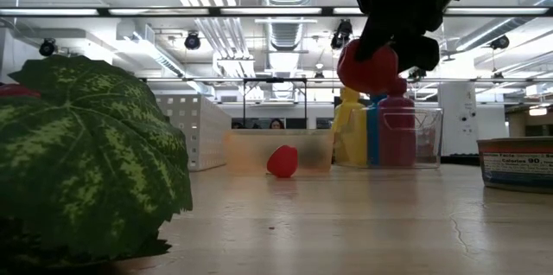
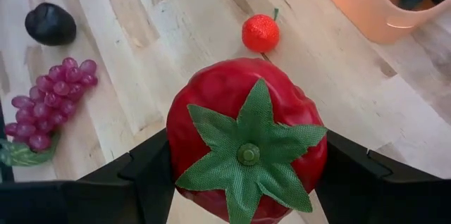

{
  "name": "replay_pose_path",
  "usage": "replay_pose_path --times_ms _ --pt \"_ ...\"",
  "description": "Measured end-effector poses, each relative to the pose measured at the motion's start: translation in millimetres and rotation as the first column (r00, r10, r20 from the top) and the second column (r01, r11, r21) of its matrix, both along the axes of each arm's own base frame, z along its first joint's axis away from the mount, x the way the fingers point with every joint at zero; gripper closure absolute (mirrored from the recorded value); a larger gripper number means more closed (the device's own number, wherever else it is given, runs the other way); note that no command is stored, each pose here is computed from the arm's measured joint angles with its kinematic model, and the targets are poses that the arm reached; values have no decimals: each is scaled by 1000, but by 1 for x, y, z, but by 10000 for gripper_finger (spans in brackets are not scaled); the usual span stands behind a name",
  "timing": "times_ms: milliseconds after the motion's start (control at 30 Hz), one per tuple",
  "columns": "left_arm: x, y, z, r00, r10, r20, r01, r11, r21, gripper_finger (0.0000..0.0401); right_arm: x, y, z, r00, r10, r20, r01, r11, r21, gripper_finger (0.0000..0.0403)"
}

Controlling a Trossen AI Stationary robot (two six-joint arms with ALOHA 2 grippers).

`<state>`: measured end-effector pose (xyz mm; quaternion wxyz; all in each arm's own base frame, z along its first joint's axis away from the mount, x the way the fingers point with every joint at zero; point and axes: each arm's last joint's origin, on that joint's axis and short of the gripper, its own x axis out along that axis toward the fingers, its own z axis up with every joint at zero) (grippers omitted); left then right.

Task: Pick & Place Food Item
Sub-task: Put the tomato into the orange bin

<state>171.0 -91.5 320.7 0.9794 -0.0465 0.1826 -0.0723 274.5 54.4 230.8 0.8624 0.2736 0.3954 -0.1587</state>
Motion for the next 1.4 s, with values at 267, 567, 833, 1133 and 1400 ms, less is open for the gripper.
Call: replay_pose_path --times_ms 267,567,833,1133,1400 --pt "0 0 0 1000 0 -1 0 1000 0 188 1 -8 13 995 -69 66 66 996 52 144" --pt "-1 1 -2 1000 0 -25 0 1000 15 180 34 -35 51 977 -134 166 133 991 15 144" --pt "-1 1 -4 999 0 -38 0 1000 23 188 63 -94 67 972 -156 175 155 988 21 144" --pt "-1 1 -4 999 1 -37 0 1000 22 203 89 -131 42 989 -149 -3 149 989 7 143" --pt "-1 1 -4 999 2 -37 -1 1000 21 212 102 -154 4 983 -163 -88 167 985 49 143"
